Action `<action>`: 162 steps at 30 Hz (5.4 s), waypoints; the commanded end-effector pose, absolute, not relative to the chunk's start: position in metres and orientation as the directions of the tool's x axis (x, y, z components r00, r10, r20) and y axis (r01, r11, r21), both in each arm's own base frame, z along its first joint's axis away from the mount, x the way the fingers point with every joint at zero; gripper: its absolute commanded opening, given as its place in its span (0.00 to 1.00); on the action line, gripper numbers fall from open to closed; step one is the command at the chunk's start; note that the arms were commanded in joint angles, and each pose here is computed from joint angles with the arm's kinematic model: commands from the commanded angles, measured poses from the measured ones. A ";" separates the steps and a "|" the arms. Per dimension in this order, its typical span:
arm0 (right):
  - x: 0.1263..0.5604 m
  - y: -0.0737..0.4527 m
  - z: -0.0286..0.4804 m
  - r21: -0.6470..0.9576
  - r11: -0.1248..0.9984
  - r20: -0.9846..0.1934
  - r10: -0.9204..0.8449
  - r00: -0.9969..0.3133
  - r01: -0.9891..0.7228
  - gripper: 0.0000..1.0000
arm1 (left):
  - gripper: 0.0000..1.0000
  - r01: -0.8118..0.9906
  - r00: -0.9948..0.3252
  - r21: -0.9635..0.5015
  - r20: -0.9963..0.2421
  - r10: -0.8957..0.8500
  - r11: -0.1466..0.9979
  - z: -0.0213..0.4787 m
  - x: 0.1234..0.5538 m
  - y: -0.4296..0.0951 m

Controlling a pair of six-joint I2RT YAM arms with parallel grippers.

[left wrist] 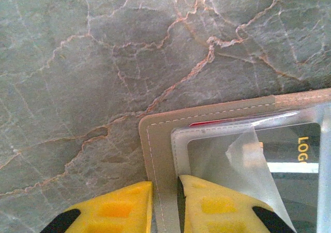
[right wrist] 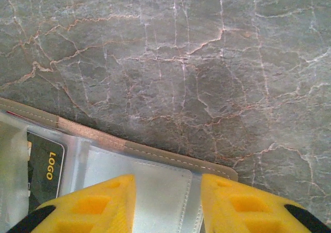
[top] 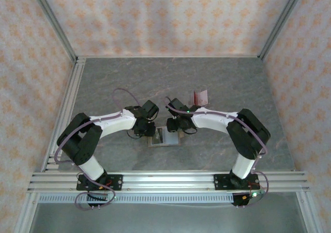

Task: Put the credit cards into the card holder

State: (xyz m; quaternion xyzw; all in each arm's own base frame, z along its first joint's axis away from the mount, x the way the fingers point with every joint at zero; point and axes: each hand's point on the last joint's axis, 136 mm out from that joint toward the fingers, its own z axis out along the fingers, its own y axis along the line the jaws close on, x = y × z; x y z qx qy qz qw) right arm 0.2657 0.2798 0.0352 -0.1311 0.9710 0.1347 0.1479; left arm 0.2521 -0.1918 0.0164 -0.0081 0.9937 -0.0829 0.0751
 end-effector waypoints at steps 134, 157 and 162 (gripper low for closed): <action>0.390 0.102 0.098 0.232 0.931 -0.394 0.355 -0.847 0.283 0.43 | 0.61 -0.049 -0.987 -0.135 -0.148 -0.069 0.990 0.041 0.252 -0.170; 0.422 0.102 0.088 0.268 0.930 -0.394 0.343 -0.853 0.250 0.39 | 0.60 -0.057 -0.988 -0.136 -0.137 -0.076 0.989 0.035 0.251 -0.170; 0.425 0.104 0.089 0.269 0.934 -0.395 0.329 -0.858 0.235 0.36 | 0.59 -0.056 -0.988 -0.135 -0.135 -0.075 0.989 0.035 0.252 -0.171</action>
